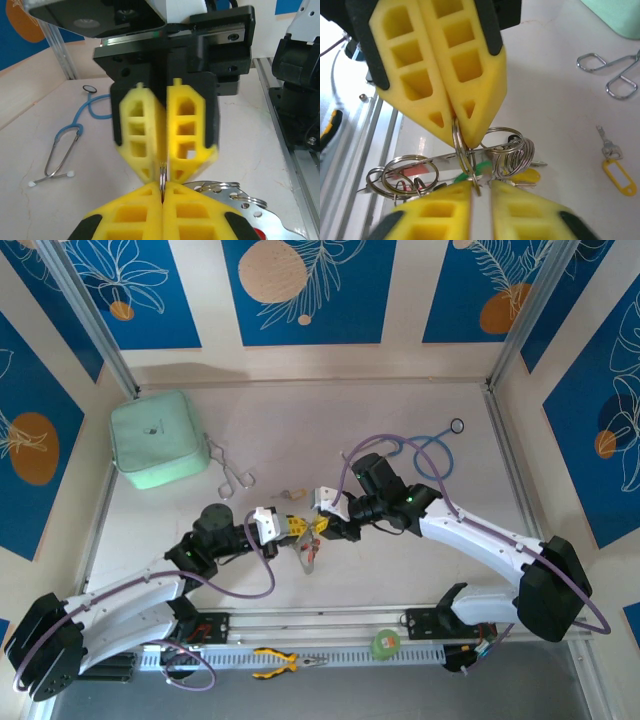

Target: Put the keys on the keyring

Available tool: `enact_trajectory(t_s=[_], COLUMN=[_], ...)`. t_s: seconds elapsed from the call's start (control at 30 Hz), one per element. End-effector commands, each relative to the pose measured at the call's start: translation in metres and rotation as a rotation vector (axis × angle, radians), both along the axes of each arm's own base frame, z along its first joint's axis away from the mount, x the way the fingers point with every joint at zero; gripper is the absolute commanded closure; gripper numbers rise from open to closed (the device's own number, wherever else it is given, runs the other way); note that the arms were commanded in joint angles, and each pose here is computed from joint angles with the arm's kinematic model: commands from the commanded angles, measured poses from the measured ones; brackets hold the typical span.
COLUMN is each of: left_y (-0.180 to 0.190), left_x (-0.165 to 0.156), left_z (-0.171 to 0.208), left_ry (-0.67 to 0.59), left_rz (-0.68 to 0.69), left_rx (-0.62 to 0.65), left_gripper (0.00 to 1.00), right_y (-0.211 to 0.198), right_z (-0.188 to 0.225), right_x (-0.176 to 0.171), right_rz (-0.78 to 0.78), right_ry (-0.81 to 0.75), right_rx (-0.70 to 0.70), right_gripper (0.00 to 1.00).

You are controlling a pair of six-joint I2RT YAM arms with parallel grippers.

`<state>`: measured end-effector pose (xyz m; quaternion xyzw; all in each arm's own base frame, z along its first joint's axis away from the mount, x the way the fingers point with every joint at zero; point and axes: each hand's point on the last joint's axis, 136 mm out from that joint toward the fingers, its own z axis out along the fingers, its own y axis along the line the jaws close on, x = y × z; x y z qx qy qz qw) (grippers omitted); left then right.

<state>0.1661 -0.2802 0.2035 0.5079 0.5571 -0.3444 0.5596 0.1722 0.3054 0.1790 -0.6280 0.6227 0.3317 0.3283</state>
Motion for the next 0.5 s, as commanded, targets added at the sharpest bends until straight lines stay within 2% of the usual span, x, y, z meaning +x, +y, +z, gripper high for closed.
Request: enact_trajectory(t_s=[0.0,0.17,0.3,0.4,0.47], left_y=[-0.004,-0.005,-0.006,-0.007,-0.007], left_x=[-0.006,-0.006,-0.006,-0.005,-0.005], left_z=[0.023,0.023,0.025,0.026,0.025], left_ry=[-0.050,-0.047,-0.048,-0.049,-0.044], left_rz=[-0.041,-0.047,-0.050,-0.050,-0.051], left_rx=[-0.071,-0.074,-0.079,-0.085,-0.084], left_gripper=[1.00,1.00,1.00,1.00,1.00], right_y=[0.001,0.002,0.007,0.009,0.011], right_z=[0.022,0.032,0.031,0.029,0.028], right_x=[-0.004,-0.009,-0.010,-0.009,-0.007], right_rz=[0.010,0.035,0.055,0.056,0.054], right_ry=[-0.037,-0.043,-0.032,-0.029,-0.030], right_rx=[0.075,0.122,0.121,0.115,0.111], right_gripper=[0.74,0.72,0.75,0.80,0.90])
